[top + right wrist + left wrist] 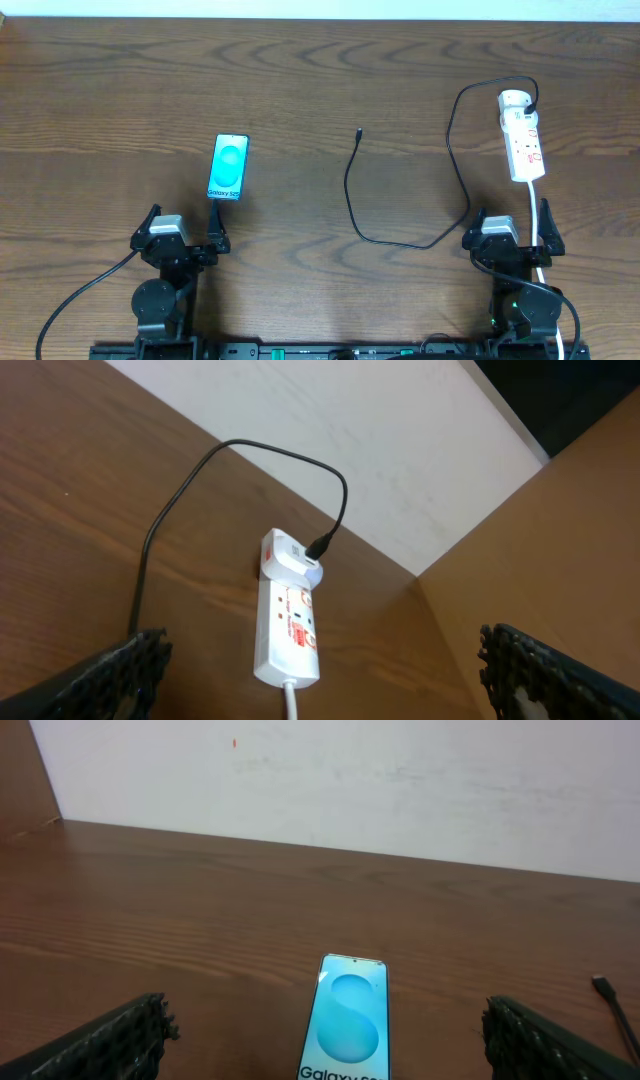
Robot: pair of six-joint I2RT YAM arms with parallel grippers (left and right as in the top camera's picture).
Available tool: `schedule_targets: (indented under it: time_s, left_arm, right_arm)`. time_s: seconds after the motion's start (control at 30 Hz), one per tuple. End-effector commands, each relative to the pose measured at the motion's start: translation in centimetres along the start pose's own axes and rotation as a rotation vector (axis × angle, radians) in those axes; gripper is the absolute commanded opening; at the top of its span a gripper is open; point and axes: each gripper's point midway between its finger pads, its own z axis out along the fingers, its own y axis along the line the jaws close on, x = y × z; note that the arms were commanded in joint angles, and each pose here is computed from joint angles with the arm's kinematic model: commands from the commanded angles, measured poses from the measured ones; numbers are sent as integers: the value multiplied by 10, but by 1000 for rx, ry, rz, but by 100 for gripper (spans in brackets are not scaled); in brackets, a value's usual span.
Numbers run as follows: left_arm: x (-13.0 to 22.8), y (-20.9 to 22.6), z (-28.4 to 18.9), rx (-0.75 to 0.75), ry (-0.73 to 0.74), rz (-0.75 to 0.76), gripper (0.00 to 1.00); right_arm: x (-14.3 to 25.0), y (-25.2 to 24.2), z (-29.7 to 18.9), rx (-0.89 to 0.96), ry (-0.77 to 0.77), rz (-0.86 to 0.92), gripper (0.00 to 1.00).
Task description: Plug charger to phone and switch on socket
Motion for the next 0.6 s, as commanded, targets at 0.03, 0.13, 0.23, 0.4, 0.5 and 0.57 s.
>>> schedule_targets:
  time_s: [0.03, 0.13, 0.23, 0.4, 0.5, 0.57]
  left_arm:
    - [22, -1, 2, 12, 84, -11, 98]
    - [30, -1, 3, 8, 124, -12, 98]
    - [38, 0, 4, 5, 156, -13, 98]
    - [33, 0, 4, 5, 166, -13, 98]
    - [24, -1, 5, 5, 162, -13, 98]
    - [18, -3, 5, 11, 166, -14, 98]
  right_arm:
    - [-1, 1, 0, -3, -7, -37, 99]
    - [-5, 10, 0, -55, -31, -18, 99]
    - [-25, 36, -6, -207, -154, -10, 99]
    - [-39, 34, -8, -240, -189, 241, 99]
    - [-47, 28, -10, -240, -198, 343, 99]
    - [-53, 23, -12, -239, -204, 375, 99]
